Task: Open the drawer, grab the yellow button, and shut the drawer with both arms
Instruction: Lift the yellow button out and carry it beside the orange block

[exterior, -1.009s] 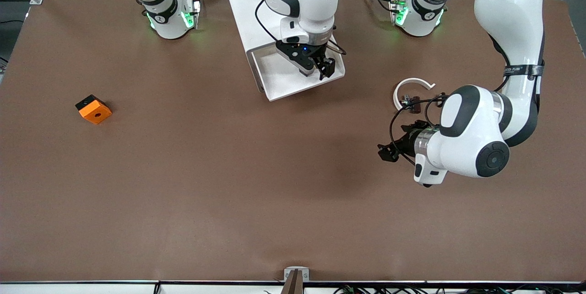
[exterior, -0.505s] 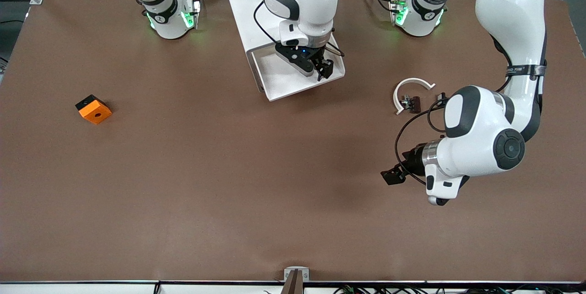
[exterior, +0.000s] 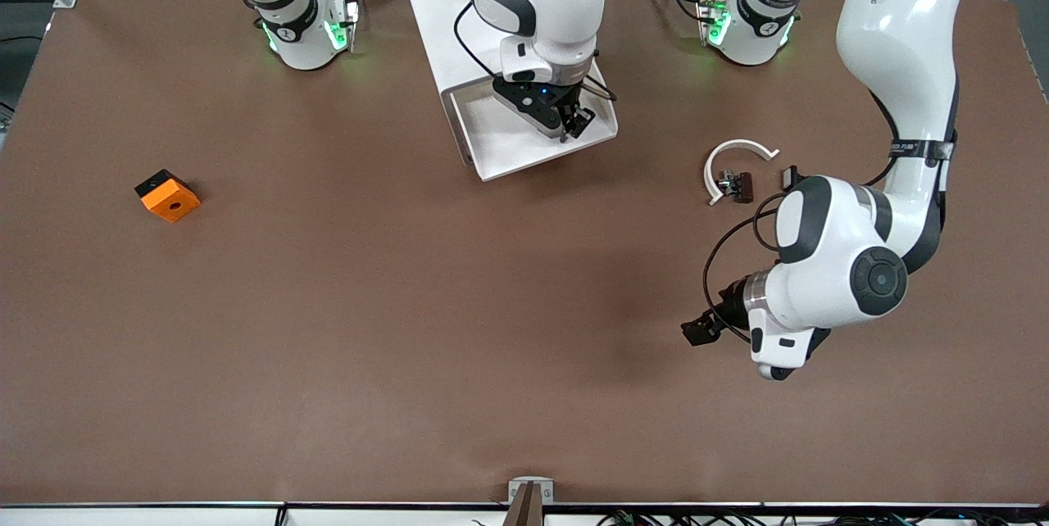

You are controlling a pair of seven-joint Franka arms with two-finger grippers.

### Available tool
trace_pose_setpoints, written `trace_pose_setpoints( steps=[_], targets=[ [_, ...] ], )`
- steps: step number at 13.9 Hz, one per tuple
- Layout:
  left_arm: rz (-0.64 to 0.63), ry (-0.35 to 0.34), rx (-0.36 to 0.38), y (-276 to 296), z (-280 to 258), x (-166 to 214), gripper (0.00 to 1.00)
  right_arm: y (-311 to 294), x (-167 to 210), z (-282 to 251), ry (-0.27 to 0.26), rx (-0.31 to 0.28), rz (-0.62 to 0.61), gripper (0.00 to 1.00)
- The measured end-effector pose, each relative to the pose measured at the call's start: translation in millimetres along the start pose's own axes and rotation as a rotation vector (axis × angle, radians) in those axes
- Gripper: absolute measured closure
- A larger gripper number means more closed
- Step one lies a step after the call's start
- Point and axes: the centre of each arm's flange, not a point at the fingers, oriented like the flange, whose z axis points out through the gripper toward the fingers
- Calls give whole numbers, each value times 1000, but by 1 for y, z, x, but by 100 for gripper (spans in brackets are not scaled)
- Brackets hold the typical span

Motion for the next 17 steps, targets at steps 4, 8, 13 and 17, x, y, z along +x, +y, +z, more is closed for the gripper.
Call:
trace_pose_setpoints(
  steps=[4, 8, 13, 17],
  targets=[
    [13, 18, 15, 2, 20, 2, 0, 0, -1, 0, 0, 1, -2, 58],
    [13, 17, 17, 2, 23, 3, 0, -4, 15, -8, -1, 17, 8, 58],
    [13, 18, 17, 2, 23, 3, 0, -3, 116, -73, -71, 6, -22, 58],
    [19, 18, 15, 5, 22, 0, 0, 18, 241, -79, -79, 13, -131, 58]
  ],
)
